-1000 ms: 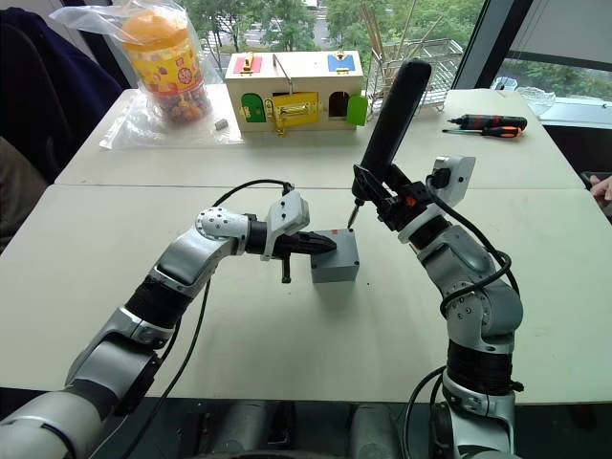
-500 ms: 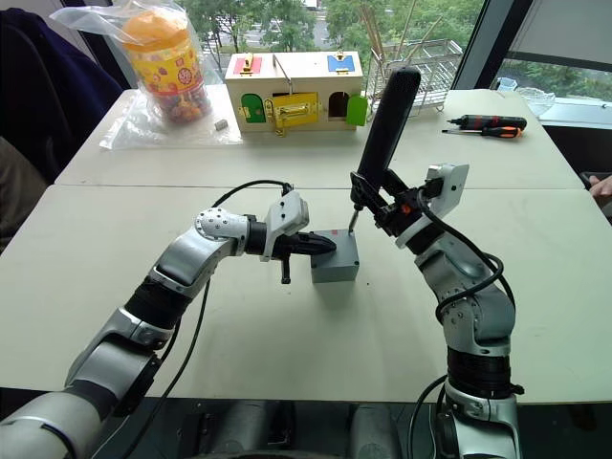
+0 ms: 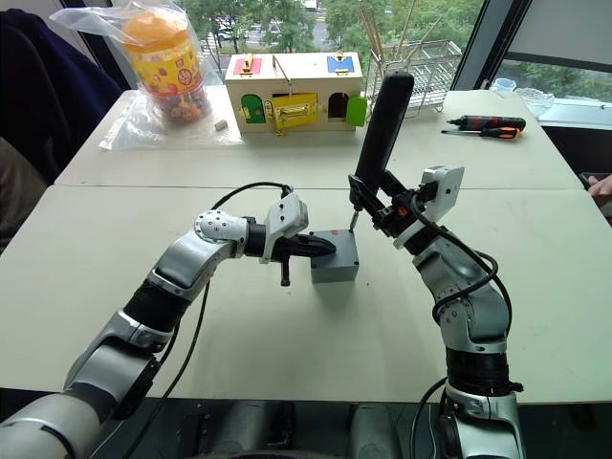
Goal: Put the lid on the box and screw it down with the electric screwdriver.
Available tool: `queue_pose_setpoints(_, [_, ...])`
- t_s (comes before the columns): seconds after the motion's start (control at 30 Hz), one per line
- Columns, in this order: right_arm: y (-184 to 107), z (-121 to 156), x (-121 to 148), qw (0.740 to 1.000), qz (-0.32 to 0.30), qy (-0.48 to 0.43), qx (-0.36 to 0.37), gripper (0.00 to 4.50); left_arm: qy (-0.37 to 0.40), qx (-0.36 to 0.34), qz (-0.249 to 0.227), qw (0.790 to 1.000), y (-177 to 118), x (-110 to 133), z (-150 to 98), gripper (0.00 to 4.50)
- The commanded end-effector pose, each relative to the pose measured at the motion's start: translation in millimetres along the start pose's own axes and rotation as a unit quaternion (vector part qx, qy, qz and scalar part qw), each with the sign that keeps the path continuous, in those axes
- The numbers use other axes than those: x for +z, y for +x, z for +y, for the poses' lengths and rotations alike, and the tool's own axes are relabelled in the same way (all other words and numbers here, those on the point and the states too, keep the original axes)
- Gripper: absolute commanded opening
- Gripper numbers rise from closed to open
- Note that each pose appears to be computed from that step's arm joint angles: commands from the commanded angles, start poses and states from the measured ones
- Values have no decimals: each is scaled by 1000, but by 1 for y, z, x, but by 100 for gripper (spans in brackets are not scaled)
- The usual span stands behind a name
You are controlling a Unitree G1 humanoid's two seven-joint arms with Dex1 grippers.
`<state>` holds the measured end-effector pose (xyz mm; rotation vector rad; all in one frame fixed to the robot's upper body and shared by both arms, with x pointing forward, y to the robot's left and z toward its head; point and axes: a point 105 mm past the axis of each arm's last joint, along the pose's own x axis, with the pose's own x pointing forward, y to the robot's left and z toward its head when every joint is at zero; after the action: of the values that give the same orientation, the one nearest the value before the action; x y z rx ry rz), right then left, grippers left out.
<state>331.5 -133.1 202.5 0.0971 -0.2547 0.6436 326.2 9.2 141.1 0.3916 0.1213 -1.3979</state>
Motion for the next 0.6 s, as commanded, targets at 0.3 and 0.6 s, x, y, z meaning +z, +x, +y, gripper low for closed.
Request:
queue_pose_setpoints(0.3, [-16,4,-62,993,114,24,2,182,-8,-4,12,1000,-1,-8,-5,0])
queue_pose_setpoints(0.6, [-14,3,-83,988,148,38,-13,182,-12,-3,13,1000,0,-10,-5,0])
